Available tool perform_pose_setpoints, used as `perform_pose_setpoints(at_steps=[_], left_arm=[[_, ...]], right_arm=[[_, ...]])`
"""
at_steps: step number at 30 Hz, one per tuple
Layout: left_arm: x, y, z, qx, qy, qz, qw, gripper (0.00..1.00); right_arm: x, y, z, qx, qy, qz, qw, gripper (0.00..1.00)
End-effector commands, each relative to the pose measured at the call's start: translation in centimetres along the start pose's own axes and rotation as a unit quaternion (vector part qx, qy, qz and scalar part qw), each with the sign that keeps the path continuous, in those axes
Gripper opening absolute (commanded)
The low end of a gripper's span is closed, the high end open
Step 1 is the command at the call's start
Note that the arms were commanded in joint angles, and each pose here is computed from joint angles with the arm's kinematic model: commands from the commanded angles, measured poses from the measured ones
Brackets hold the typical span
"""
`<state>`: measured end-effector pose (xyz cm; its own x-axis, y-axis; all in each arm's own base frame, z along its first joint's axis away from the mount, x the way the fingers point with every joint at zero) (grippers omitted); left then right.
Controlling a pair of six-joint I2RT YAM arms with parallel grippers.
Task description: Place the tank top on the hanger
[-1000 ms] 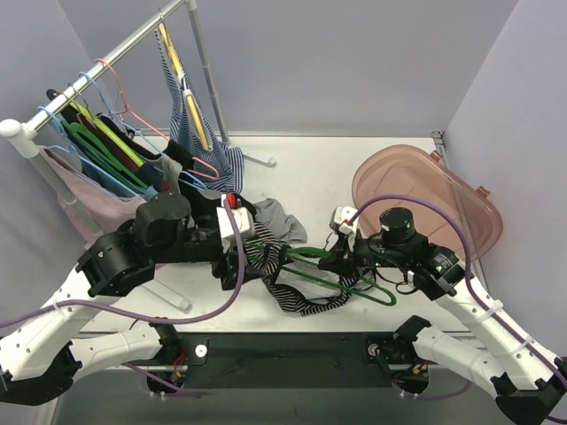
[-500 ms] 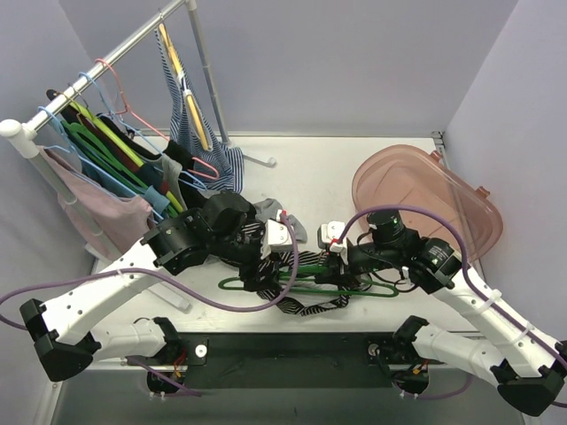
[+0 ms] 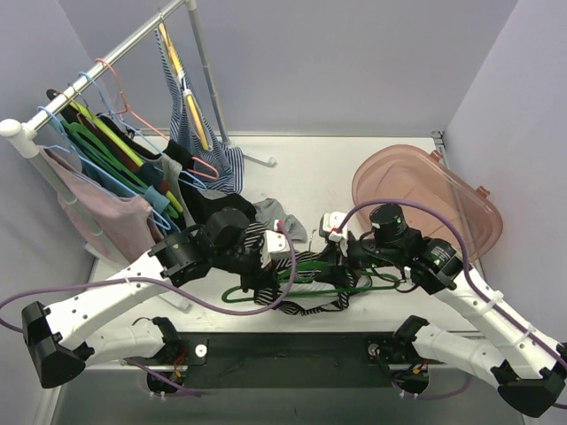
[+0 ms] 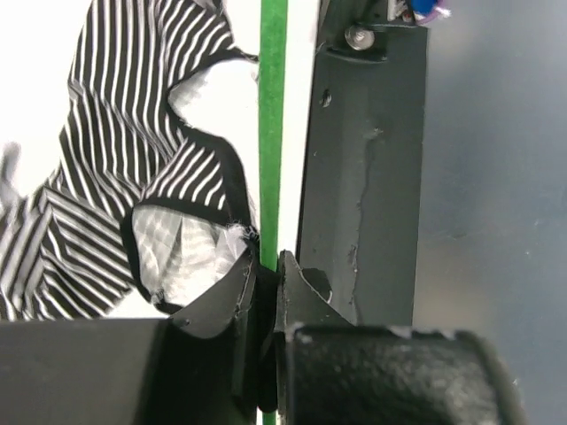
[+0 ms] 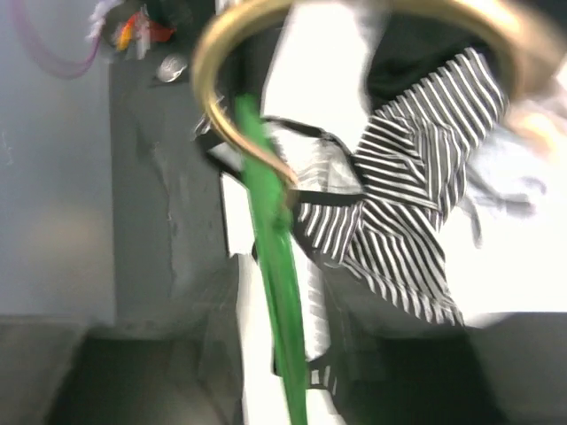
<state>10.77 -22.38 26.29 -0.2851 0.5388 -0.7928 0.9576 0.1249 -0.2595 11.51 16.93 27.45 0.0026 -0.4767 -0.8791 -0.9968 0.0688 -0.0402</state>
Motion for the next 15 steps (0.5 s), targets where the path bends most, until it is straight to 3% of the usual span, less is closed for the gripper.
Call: perform_pose_setpoints(at_steps=[1,3,5,6,9,15], left_arm=[[0.0,0.2,-0.5,-0.039,-0.068,-0.077,0.994,0.00],[0.1,0.5,-0.9,-0.050,-0.093,-0.097,0.990,0.00],[0.9,0.8,-0.8,-0.063,-0.099,-0.139,0.983,0.00],[0.9,1.1,-1.1,-0.071,-0.113,-0.147,0.980,0.00],[1.4,1.6,-1.2,-0.086,-0.140,-0.188,0.968,0.00],[2.2,1.9,-1.5,-0.087,-0.213,-0.250,0.941,0.00]], right_arm=[[-2.3,-2.2,-2.1,0.141,-0.051,0.073,0.986,0.52],[-2.8,-2.6,-3.5,0.210,-0.083,0.124,0.966,0.71],[-3.3,-2.0,-4.6,0.242,-0.126,0.160,0.949,0.75],[-3.2,-2.2,-5.0,0.268,-0.139,0.173,0.937,0.82],[-2.5,-1.4,-5.7,0.297,-0.183,0.231,0.908,0.83],[3.2,-0.3,-2.5,0.297,-0.166,0.398,0.852,0.75]])
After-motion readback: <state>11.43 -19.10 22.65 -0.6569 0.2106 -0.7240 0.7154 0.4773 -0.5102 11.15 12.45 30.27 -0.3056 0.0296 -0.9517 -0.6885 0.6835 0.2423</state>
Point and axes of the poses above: each gripper's point midway between its finger pads, its own z axis out along the fingers, its own y axis along the line the jaws close on, x = y × z, the point moved 8 cm from there along -z, back along the fingers, and after that the axes turned 5 degrees about -z, right-handed, at the moved point
